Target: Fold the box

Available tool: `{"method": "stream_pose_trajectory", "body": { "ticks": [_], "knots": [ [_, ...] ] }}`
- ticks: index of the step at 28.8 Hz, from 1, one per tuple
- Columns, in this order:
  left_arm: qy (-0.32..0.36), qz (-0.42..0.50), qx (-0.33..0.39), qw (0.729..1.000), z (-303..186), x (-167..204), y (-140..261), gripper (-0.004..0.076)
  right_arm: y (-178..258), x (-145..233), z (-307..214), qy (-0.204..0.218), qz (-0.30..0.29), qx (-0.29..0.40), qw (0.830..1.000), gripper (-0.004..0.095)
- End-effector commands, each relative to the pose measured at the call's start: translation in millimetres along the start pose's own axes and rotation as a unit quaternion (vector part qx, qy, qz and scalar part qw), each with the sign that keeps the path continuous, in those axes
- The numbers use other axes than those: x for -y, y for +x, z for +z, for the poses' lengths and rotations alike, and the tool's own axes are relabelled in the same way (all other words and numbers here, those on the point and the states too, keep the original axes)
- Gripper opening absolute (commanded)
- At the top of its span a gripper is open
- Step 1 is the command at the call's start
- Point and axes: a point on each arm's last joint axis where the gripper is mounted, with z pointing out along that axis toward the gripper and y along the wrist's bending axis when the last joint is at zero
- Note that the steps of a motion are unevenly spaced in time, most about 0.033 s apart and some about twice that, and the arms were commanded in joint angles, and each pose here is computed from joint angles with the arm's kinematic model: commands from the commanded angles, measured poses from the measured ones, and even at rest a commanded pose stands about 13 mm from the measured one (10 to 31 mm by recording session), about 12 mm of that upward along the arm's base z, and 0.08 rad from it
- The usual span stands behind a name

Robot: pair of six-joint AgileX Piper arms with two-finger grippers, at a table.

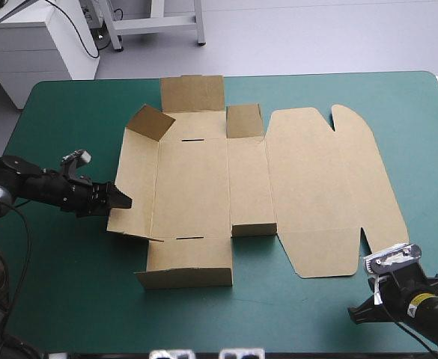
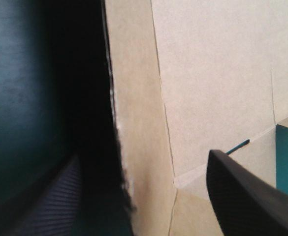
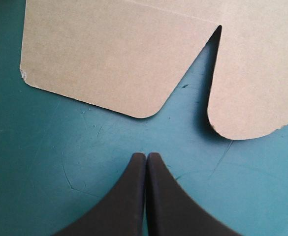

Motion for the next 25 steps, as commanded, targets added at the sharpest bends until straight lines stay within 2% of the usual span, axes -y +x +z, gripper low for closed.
{"method": "stream_pose_trajectory", "body": {
  "ticks": [1,5,7,11,15,17,25],
  "knots": [
    [0.017,0.01,0.023,1.0,5.2,14.0,-10.3,0.0512,-10.7,1.4,-5.5,0.006,-0.007,0.034,0.999,-0.0014],
    [0.029,-0.003,0.029,0.999,14.0,13.3,-14.3,0.0511,-10.4,1.4,-5.5,0.005,-0.007,0.032,0.999,-0.0014],
    [0.041,-0.013,0.036,0.998,15.6,13.6,-16.2,0.048,-10.4,1.4,-5.5,0.005,-0.007,0.032,0.999,-0.0014],
    [0.051,-0.023,0.028,0.998,20.7,10.4,-16.3,0.0295,-10.4,1.4,-5.5,0.005,-0.005,0.032,0.999,-0.0014],
    [0.06,-0.03,0.012,0.998,23.8,9.1,-14.5,0.0068,-10.4,1.4,-5.5,0.005,-0.005,0.032,0.999,-0.0014],
    [0.061,-0.027,0.01,0.998,24.9,8.2,-14.4,-0.0005,-10.4,1.4,-5.5,0.005,-0.005,0.032,0.999,-0.0014],
    [0.061,0.008,0.023,0.998,25.3,7.8,-16.5,-0.0006,-10.7,1.4,-5.5,0.005,-0.005,0.034,0.999,-0.0014]
  ]
}}
